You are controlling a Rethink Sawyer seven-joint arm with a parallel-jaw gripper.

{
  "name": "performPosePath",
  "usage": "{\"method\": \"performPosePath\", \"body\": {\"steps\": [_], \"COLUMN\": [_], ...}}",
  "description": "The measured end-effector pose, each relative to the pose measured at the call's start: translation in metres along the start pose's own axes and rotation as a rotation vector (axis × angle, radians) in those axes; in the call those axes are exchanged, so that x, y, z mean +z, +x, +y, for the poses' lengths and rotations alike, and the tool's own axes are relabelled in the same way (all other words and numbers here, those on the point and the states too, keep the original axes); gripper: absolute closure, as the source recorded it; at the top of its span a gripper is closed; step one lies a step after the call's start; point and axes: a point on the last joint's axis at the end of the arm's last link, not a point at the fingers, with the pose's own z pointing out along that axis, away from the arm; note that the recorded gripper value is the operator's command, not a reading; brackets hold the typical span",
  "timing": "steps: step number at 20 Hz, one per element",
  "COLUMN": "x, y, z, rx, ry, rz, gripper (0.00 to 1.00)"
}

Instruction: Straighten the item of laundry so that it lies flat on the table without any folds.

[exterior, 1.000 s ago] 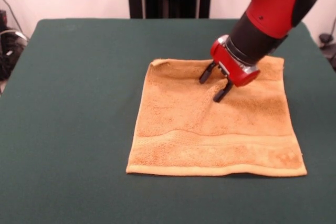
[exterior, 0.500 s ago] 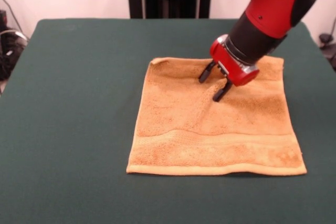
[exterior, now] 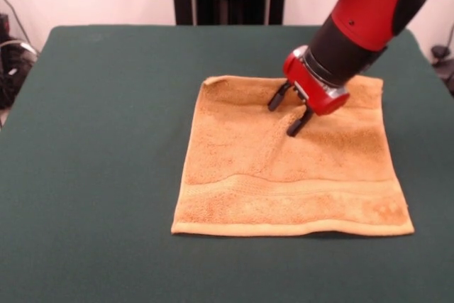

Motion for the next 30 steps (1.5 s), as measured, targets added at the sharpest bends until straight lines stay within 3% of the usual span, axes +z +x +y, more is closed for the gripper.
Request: {"method": "performPosePath", "body": {"steps": [27, 30], "x": [0.006, 0.008], "y": [-0.003, -0.009], "z": [-0.005, 0.003], "rx": [-0.013, -0.028], "ry": [0.023, 0.054], "rz": [-0.019, -0.025], "gripper": [0.0, 0.0]}}
